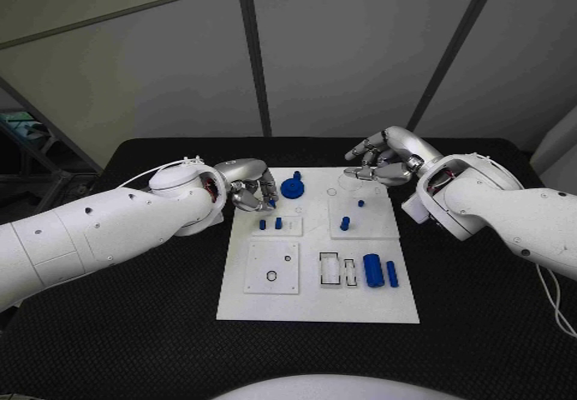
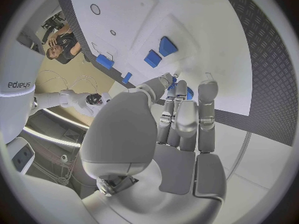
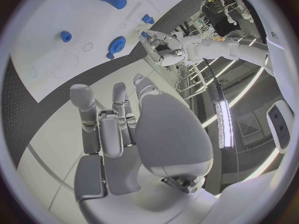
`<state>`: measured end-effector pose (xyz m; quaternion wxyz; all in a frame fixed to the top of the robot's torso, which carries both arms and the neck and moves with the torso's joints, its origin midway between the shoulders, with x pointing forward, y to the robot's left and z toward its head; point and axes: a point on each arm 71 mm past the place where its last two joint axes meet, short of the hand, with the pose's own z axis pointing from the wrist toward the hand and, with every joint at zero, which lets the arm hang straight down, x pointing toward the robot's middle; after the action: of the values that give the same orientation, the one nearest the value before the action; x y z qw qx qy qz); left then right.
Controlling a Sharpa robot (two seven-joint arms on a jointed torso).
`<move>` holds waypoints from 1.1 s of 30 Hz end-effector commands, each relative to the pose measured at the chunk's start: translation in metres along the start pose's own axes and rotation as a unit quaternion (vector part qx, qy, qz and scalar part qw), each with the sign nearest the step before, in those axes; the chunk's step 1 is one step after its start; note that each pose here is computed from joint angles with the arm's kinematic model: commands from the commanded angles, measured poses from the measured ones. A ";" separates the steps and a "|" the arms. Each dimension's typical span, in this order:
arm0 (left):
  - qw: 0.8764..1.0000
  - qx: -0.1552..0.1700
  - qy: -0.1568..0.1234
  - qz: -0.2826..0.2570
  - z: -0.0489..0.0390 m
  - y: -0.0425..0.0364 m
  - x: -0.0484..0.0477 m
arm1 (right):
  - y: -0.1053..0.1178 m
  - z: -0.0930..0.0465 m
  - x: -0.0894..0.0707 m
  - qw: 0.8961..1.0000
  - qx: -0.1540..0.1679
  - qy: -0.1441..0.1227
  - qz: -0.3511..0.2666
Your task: Assemble the parts on the task board
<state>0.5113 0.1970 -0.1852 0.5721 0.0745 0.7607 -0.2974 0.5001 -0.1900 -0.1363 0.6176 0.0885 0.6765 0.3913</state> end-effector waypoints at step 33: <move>1.000 -0.008 0.012 -0.006 0.0107 -0.0003 0.0064 | 0.002 0.001 0.000 1.000 -0.003 0.000 -0.001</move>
<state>0.5177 0.1905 -0.1927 0.5665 0.0687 0.7667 -0.2943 0.5005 -0.1889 -0.1366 0.6172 0.0883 0.6768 0.3915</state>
